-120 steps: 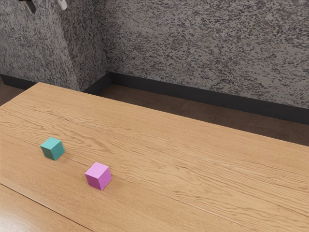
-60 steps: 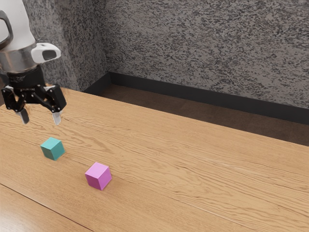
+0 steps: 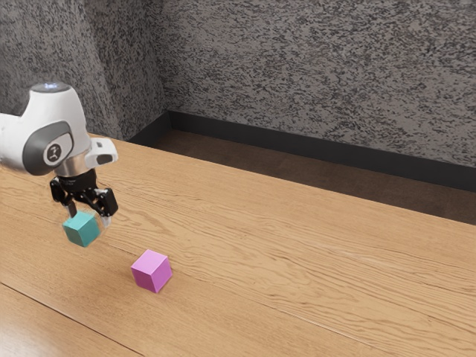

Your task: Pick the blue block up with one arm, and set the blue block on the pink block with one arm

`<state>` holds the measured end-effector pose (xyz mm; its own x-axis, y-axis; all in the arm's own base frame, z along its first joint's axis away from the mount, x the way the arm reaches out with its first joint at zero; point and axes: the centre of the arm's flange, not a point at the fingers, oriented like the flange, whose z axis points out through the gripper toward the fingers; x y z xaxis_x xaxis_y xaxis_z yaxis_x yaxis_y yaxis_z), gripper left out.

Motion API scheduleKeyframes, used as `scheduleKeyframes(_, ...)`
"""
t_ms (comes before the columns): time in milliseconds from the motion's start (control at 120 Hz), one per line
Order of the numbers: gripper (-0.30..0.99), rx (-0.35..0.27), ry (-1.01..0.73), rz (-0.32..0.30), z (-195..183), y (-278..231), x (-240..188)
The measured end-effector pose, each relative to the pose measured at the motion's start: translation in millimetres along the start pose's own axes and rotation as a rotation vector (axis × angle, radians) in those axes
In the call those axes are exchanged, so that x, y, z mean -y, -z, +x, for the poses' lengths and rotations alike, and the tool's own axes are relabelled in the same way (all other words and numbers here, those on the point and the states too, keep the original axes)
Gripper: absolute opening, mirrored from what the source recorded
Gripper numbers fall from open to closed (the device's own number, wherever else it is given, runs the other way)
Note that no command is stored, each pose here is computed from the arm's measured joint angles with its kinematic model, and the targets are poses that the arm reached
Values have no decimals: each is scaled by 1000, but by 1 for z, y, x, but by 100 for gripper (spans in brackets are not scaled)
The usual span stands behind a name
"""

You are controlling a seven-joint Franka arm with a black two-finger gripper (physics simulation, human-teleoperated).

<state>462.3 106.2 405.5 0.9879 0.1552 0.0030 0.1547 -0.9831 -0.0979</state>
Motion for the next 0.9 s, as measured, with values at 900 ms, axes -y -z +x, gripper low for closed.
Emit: scheduleKeyframes(900,69,4,-163,-33,87,-98,122)
